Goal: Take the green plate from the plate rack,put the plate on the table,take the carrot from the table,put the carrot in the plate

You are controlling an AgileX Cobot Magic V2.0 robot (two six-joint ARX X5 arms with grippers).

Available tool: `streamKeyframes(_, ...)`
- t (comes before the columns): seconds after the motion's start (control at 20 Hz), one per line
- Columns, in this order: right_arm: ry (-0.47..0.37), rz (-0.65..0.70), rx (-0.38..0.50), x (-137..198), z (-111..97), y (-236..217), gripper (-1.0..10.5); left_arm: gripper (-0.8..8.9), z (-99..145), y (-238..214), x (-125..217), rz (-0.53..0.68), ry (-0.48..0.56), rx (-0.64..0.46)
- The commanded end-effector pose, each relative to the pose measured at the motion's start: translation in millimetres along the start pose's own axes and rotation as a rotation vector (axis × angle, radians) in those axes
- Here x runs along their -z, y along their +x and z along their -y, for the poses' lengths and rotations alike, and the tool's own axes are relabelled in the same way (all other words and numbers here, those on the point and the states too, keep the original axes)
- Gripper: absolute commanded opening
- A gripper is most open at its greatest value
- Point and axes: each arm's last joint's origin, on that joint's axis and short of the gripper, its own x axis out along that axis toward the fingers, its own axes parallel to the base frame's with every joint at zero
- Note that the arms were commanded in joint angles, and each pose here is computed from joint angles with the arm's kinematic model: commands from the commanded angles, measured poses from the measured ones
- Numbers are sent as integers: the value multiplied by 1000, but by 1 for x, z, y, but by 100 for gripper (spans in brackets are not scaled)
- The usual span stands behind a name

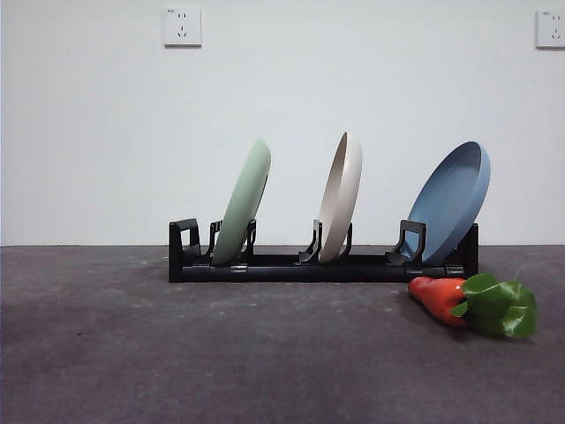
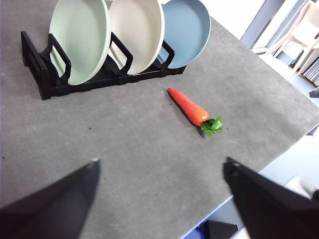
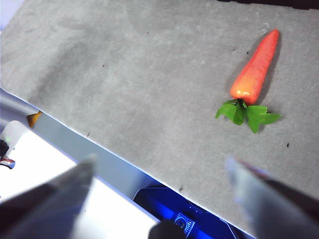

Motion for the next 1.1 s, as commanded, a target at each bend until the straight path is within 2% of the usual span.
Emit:
streamKeyframes(0.05, -12, 5, -5, -1, -1, 0, 692, 575, -5, 7, -8, 6, 10, 3)
streamKeyframes(0.25, -12, 4, -5, -1, -1, 0, 692, 574, -15, 27, -32, 19, 21, 49)
streamKeyframes(0.55, -11, 4, -4, -1, 0, 0, 692, 574, -19, 81, -103, 34, 113, 76)
streamKeyframes(0.85, -2, 0, -5, -1, -1, 0, 692, 573, -27, 176, -155, 0, 157, 64)
streamKeyframes(1.1, 2, -4, -5, 0, -1, 0, 692, 566, -42, 255, -162, -47, 160, 0)
